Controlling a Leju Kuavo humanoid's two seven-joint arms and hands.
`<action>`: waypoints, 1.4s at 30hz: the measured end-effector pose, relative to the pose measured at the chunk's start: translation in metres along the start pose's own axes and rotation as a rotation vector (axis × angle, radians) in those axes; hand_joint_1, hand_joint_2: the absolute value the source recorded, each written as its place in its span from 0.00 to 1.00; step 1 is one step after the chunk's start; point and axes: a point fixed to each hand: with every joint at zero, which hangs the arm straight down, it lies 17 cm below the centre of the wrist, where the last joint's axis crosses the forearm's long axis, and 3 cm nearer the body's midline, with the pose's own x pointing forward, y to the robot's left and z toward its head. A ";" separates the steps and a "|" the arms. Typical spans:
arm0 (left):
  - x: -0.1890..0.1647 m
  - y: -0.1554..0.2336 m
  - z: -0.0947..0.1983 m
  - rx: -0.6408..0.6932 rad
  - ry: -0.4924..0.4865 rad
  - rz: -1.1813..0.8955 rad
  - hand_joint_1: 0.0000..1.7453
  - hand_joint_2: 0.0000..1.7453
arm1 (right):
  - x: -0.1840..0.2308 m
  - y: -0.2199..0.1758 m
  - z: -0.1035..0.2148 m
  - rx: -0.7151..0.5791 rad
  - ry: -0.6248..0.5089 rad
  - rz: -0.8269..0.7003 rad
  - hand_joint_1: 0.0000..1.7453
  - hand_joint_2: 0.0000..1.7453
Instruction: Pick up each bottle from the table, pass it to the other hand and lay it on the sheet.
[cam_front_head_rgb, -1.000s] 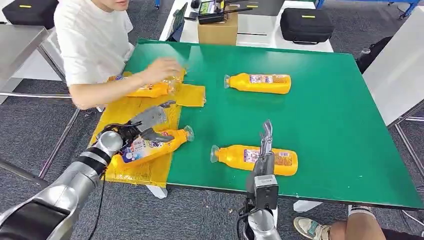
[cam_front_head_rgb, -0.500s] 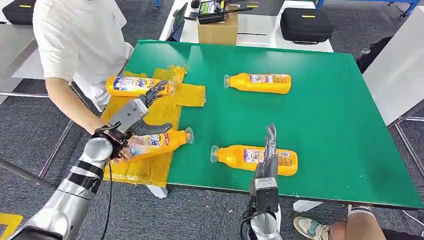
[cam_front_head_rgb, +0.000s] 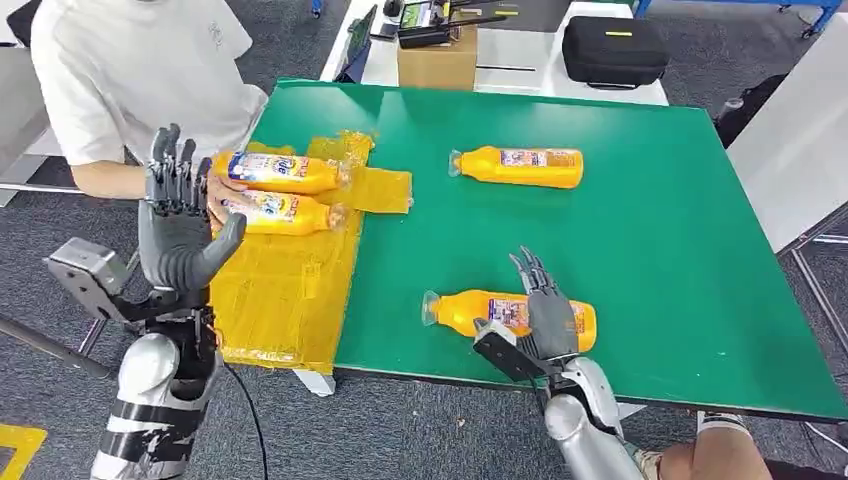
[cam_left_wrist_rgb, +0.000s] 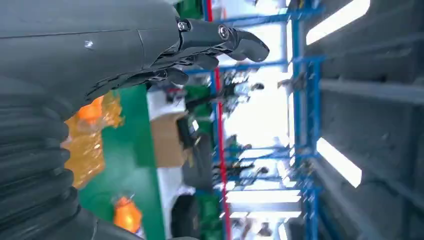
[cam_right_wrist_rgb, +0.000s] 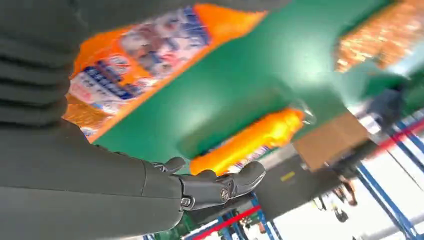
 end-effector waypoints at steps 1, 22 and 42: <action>0.005 0.005 0.001 0.017 -0.013 -0.003 0.00 1.00 | -0.006 0.001 0.002 0.013 0.009 0.038 0.00 1.00; -0.002 0.021 0.017 0.030 0.026 -0.027 0.00 1.00 | -0.071 0.032 0.037 0.271 0.172 0.257 0.00 1.00; -0.018 0.038 0.032 0.064 0.099 -0.043 0.00 1.00 | -0.116 0.014 0.033 0.370 0.274 0.440 0.00 1.00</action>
